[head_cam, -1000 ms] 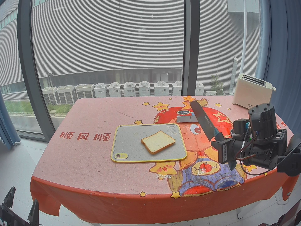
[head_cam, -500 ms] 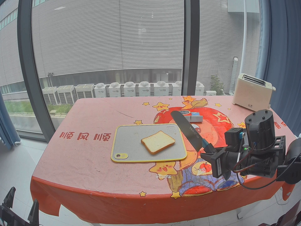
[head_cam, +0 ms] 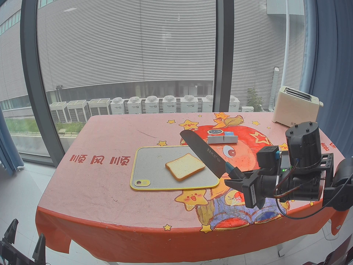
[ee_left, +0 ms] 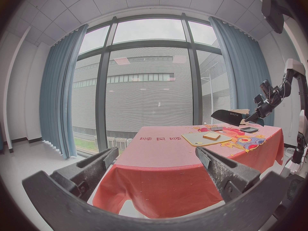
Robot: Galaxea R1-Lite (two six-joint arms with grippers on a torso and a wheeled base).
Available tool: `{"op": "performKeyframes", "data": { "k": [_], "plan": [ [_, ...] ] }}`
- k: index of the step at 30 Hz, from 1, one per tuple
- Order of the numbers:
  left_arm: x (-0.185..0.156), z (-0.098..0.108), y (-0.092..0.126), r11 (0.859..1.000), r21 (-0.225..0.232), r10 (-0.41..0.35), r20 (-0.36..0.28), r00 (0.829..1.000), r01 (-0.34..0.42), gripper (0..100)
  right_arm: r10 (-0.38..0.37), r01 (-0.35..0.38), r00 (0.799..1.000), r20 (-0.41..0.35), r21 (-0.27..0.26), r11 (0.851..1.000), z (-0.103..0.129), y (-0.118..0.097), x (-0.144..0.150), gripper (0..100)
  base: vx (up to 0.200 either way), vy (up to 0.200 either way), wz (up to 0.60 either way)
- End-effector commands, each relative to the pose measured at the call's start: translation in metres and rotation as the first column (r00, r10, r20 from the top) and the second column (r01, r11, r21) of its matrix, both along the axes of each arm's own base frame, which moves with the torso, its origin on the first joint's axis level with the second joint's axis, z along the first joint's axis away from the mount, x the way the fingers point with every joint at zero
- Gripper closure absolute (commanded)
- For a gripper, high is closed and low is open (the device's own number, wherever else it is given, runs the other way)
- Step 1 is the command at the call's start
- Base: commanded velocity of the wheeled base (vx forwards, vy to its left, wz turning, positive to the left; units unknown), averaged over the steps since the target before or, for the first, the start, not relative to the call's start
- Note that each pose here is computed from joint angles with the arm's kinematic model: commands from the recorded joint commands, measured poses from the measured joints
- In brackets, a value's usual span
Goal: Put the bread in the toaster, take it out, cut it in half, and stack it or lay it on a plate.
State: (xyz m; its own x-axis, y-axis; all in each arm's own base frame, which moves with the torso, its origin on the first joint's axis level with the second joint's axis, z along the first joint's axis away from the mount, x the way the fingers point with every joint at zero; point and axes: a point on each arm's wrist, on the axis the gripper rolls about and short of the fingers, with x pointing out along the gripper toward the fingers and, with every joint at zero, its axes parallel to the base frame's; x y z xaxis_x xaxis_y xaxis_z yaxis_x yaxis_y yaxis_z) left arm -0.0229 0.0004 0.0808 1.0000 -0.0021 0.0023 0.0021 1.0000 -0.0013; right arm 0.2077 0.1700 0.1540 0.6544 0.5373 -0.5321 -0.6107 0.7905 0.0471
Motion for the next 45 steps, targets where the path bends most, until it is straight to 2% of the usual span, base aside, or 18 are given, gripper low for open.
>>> {"op": "performKeyframes", "data": {
  "k": [1,10,19,28,29,31,33,35,36,37,39,41,43,45],
  "plan": [
    [0.0,-0.005,0.0,1.0,-0.002,0.001,0.001,1.0,-0.001,0,-0.003,0.003,1.0,0.005,-0.004,1.0,0.001,0.004,0.009,100,0.0,0.0,0.0],
    [0.0,-0.005,0.0,1.0,-0.006,0.002,0.001,1.0,-0.002,0,0.029,-0.03,1.0,-0.009,-0.066,0.997,-0.015,0.017,0.023,100,0.0,0.0,0.0],
    [0.0,-0.004,0.0,1.0,-0.008,0.007,0.01,1.0,-0.007,0,0.031,-0.032,0.999,-0.005,-0.068,0.997,-0.015,0.028,0.03,100,0.0,0.0,0.0],
    [0.0,-0.003,0.0,1.0,-0.01,0.004,0.016,1.0,-0.003,0,0.029,-0.03,0.999,-0.023,-0.084,0.996,-0.022,0.026,0.029,100,0.0,0.0,0.0],
    [0.0,-0.001,0.0,1.0,-0.013,0.007,0.036,0.999,-0.006,0,0.03,-0.032,0.999,-0.023,-0.084,0.996,-0.021,0.026,0.028,100,0.0,0.0,0.0],
    [-0.001,0.009,0.0,1.0,-0.029,0.01,0.14,0.99,-0.006,0,0.03,-0.033,0.999,-0.027,-0.088,0.996,-0.022,0.026,0.027,100,0.0,0.0,0.0],
    [-0.002,0.013,0.0,0.999,-0.038,0.007,0.181,0.984,0.0,0,0.035,-0.037,0.999,-0.03,-0.091,0.995,-0.023,0.027,0.026,100,0.0,0.0,0.0],
    [-0.001,0.012,0.0,0.999,-0.033,0.005,0.17,0.985,0.0,0,0.033,-0.036,0.999,-0.031,-0.092,0.995,-0.024,0.027,0.027,100,0.0,0.0,0.0],
    [-0.001,0.01,0.0,1.0,-0.021,-0.001,0.149,0.989,0.004,0,0.033,-0.036,0.999,-0.031,-0.092,0.995,-0.024,0.027,0.027,100,0.0,0.0,0.0],
    [-0.001,0.011,0.0,1.0,-0.009,-0.004,0.153,0.988,0.005,0,0.035,-0.038,0.999,-0.033,-0.093,0.995,-0.024,0.027,0.026,100,0.0,0.0,0.0],
    [-0.002,0.013,-0.001,0.998,0.036,-0.05,0.17,0.984,0.044,0,0.033,-0.035,0.999,-0.029,-0.09,0.995,-0.023,0.027,0.026,100,0.0,0.0,0.0],
    [-0.003,0.015,-0.002,0.993,0.055,-0.115,0.171,0.979,0.107,0,0.031,-0.033,0.999,-0.022,-0.084,0.996,-0.021,0.029,0.027,100,0.0,0.0,0.0],
    [0.0,0.019,-0.004,0.985,0.067,-0.166,0.137,0.977,0.158,0,0.024,-0.026,0.999,-0.022,-0.098,0.995,-0.023,0.028,0.026,100,0.0,0.0,0.0],
    [0.004,0.022,-0.004,0.982,0.071,-0.181,0.103,0.978,0.174,0,0.013,-0.014,1.0,-0.016,-0.108,0.994,-0.023,0.027,0.024,100,0.0,0.0,0.0]
  ]
}}
